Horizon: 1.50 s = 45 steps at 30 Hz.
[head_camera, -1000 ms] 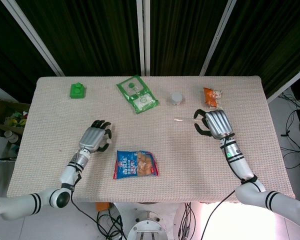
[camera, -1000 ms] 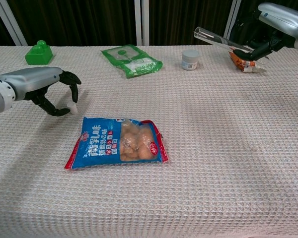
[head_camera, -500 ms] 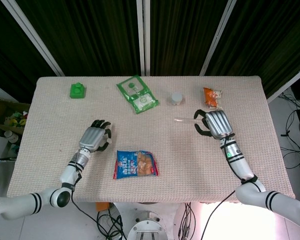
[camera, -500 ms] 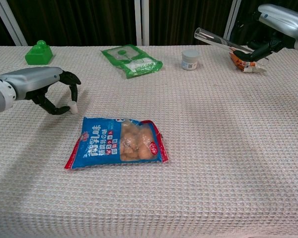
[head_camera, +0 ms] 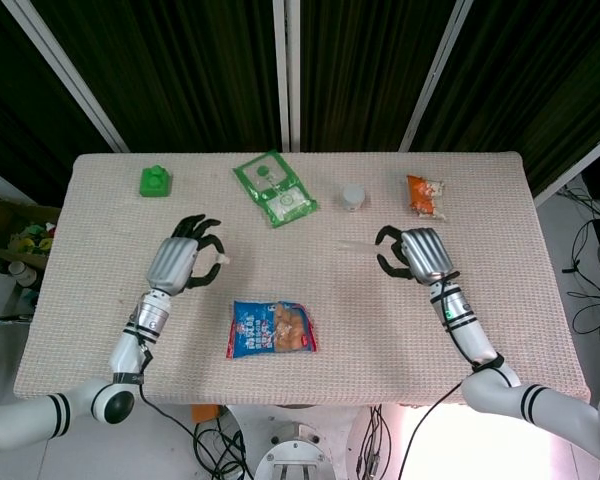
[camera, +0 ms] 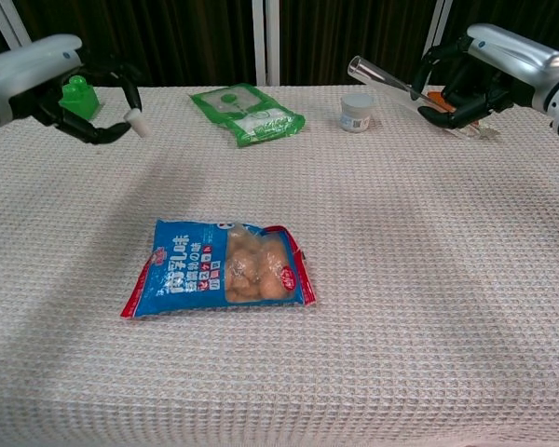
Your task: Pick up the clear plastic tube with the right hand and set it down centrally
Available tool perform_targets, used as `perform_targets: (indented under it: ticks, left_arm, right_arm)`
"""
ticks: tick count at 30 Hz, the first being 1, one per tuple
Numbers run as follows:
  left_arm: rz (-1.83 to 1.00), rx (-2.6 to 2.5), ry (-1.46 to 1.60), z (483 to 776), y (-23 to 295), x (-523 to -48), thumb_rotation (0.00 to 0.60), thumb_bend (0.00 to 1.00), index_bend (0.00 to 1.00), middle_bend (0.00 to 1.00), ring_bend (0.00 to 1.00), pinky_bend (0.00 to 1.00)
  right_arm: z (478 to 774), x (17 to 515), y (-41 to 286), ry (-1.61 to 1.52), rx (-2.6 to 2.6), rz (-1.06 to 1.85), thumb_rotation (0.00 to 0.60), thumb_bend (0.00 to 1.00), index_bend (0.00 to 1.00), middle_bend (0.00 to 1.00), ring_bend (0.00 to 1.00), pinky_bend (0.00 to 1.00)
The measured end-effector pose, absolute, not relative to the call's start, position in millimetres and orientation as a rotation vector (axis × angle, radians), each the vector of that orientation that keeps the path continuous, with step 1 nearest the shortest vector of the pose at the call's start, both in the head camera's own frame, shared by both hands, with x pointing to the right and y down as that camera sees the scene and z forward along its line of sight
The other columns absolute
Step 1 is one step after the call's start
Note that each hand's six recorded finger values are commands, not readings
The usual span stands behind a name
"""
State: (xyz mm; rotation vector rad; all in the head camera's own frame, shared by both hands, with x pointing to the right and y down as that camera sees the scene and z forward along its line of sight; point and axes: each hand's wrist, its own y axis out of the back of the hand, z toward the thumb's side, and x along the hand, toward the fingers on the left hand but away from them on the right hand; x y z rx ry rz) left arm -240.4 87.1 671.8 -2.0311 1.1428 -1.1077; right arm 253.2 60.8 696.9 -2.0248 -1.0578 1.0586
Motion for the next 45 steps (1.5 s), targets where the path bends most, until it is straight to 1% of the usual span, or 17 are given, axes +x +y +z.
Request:
perform_targets:
  ticks: [5, 10, 19, 26, 37, 45]
  left_arm:
    - [-0.909, -2.089, 1.282, 635, 81, -231, 0.6, 0.56, 0.59, 0.17, 0.07, 0.09]
    - [-0.828, -2.161, 1.335, 623, 81, -220, 0.6, 0.56, 0.59, 0.18, 0.07, 0.09]
    - [-0.775, -2.213, 1.343, 626, 80, -196, 0.598, 0.56, 0.59, 0.18, 0.07, 0.09]
    - [-0.753, -2.197, 1.285, 625, 78, -179, 0.599, 0.56, 0.59, 0.17, 0.07, 0.09]
    - [-0.747, -2.17, 1.243, 624, 76, -170, 0.594, 0.56, 0.59, 0.18, 0.07, 0.09]
    - [-0.742, -2.156, 1.244, 622, 76, -170, 0.593, 0.56, 0.59, 0.18, 0.07, 0.09]
  right_arm:
    - [708, 233, 66, -1.088, -2.111, 1.021, 0.6, 0.66, 0.87, 1.0, 1.0, 1.0]
    - [715, 216, 71, -1.121, -2.178, 0.97, 0.6, 0.67, 0.88, 1.0, 1.0, 1.0]
    - [720, 180, 77, -1.177, -2.298, 0.858, 0.6, 0.68, 0.88, 1.0, 1.0, 1.0]
    - [723, 157, 76, -1.145, -2.328, 0.851, 0.6, 0.69, 0.88, 1.0, 1.0, 1.0]
    - [720, 141, 76, -1.144, -2.358, 0.824, 0.6, 0.69, 0.88, 1.0, 1.0, 1.0]
    - [718, 139, 77, -1.151, -2.361, 0.81, 0.6, 0.69, 0.88, 1.0, 1.0, 1.0]
